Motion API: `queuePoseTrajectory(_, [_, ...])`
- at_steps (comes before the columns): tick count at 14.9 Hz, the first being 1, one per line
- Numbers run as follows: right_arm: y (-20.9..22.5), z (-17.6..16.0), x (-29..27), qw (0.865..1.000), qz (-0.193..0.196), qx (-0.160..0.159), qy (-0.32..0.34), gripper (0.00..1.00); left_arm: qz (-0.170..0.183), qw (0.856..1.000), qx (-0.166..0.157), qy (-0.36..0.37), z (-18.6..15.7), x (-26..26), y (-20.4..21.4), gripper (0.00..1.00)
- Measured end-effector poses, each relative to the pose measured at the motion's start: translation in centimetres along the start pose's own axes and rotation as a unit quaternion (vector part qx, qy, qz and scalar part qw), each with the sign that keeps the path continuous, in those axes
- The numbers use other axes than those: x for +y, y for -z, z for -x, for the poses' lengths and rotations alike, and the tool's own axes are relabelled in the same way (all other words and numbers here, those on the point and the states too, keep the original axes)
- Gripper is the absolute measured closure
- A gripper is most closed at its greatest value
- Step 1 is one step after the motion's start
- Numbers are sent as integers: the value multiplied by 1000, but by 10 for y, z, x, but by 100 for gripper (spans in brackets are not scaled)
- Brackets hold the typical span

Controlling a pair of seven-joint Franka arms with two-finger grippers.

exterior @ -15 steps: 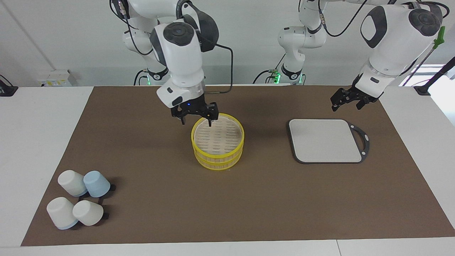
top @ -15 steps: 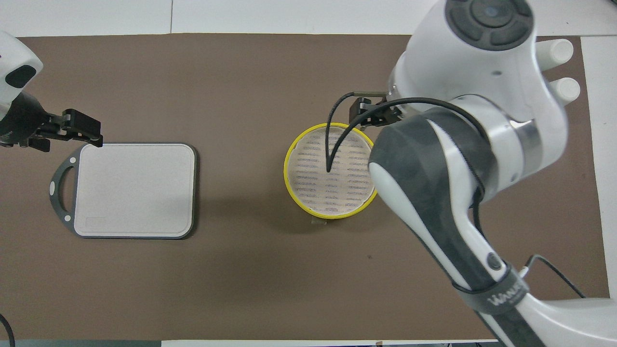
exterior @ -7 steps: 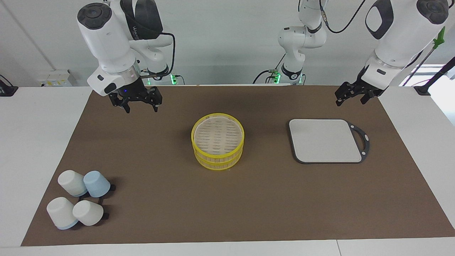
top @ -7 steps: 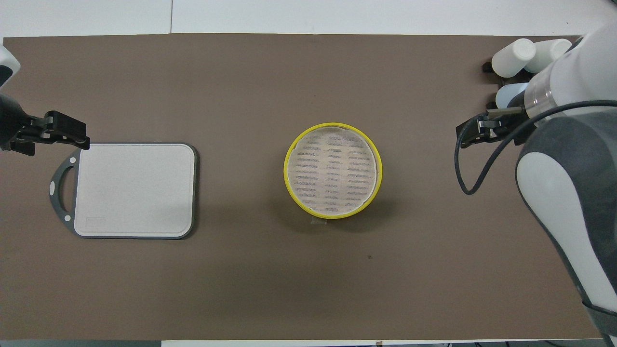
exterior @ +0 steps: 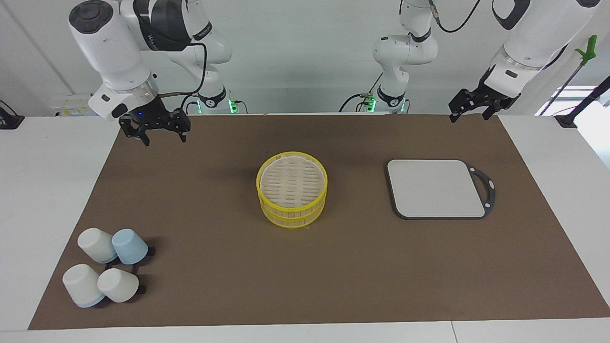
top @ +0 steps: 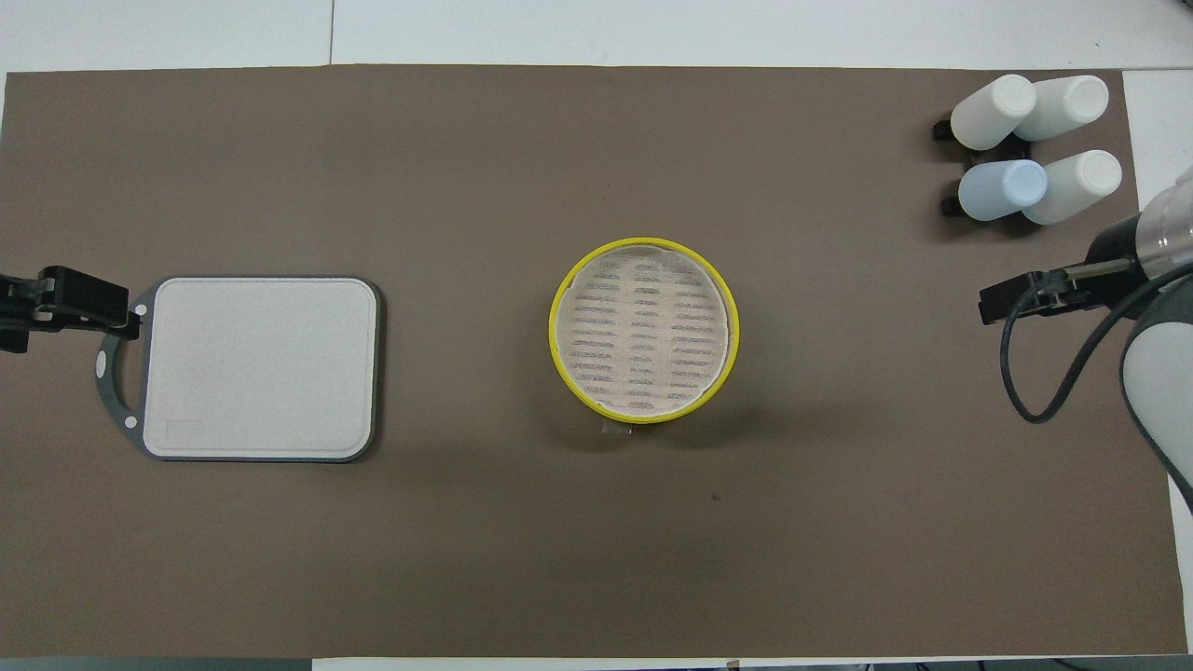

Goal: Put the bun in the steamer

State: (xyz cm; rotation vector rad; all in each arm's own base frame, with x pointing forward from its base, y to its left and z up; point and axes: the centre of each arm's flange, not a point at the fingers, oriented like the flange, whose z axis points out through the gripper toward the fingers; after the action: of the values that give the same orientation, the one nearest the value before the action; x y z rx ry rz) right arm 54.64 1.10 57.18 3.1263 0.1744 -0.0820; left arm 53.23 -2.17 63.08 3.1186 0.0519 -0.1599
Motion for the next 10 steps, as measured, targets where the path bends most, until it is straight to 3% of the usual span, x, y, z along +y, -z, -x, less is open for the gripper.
queuePoseTrajectory(10, [10,1,9,1000,-1,-4,-8,0,-1,1000,12,-7,-4,2,-4,0])
